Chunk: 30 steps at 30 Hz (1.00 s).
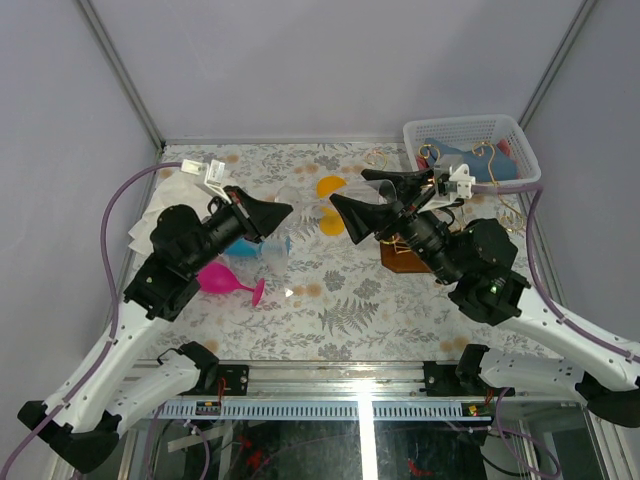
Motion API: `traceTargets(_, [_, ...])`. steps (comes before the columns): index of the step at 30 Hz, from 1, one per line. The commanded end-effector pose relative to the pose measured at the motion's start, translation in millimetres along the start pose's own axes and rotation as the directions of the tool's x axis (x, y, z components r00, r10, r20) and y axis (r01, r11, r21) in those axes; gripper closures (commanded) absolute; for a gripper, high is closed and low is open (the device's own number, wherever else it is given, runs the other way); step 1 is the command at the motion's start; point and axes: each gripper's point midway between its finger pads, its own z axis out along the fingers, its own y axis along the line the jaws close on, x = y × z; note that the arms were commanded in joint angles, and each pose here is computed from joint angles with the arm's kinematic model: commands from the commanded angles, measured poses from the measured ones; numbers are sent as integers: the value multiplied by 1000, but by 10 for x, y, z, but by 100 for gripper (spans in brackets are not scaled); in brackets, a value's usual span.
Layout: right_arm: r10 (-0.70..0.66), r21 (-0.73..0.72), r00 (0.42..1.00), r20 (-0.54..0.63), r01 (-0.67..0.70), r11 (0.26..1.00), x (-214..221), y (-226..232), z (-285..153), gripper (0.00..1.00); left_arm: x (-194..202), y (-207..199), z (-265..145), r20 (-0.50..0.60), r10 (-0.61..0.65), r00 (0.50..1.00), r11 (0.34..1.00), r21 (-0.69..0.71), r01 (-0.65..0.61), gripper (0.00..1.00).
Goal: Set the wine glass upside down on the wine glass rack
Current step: Pick up the wine glass at the center of the board.
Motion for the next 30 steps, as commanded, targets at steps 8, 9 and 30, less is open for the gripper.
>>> traceTargets(8, [-65, 55, 998, -3, 65, 996, -293, -140, -396, 0, -154, 231, -77, -8, 261, 965, 957, -131, -260, 100])
traceTargets(9, [-78, 69, 997, -15, 79, 995, -307, -176, -452, 0, -161, 258, -85, -18, 280, 960, 949, -144, -280, 100])
traceTargets(30, [-147, 538, 758, -636, 571, 620, -329, -1315, -1345, 23, -106, 233, -313, -72, 510, 857, 854, -76, -515, 100])
